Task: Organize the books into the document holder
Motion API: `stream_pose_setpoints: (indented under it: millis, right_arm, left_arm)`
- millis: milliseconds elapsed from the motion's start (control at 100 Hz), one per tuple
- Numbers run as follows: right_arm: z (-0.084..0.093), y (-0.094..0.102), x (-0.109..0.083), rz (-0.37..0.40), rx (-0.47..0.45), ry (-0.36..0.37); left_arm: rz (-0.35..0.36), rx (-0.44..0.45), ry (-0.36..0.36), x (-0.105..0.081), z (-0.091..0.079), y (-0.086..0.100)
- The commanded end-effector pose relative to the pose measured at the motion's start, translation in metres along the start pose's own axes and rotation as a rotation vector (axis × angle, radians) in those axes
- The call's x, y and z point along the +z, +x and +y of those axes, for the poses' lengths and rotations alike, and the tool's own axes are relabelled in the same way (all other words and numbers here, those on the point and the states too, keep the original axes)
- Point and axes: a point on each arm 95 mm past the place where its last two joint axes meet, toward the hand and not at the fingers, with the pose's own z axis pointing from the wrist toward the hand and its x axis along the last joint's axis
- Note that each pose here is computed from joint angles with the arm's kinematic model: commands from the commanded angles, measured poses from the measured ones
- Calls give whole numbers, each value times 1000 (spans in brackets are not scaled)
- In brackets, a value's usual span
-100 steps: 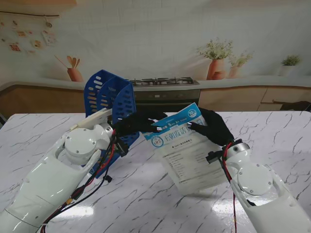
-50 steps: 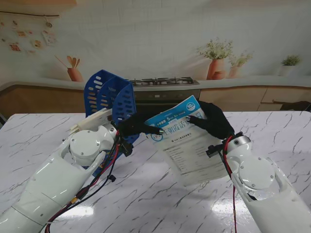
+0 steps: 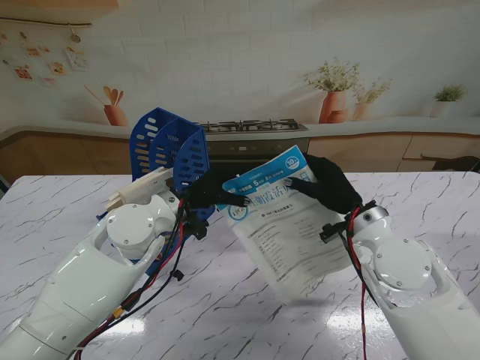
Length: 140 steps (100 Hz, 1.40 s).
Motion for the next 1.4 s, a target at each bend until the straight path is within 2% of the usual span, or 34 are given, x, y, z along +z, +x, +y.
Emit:
stream_pose_setpoints:
  millis: [0,160,430,610,910,1040,1390]
  right_arm:
    - [-1,0,-2,-7,-4,23]
    - [4,-9,-5,-65,16,19]
    - [17,-25,-15,-166,36,-113]
    - [27,-37,-29,-221,23,-137]
    - [32,-46,-49,-277,21,-169]
    - [31,-47,-51,-283,23,-170]
    - [25,-51,-53,-290,37,-156]
  left_arm:
    - [29,2,3,-1,6,11]
    - [17,-8,10,-12,1,22]
    - [-22,66,36,-36,-12,43]
    - [-52,123,76,-58,-17,57]
    - [-148,177,190,-107,-29,85]
    - [-191,209,257,-127,-36,97]
    - [-322,255,382,-183,-51,119]
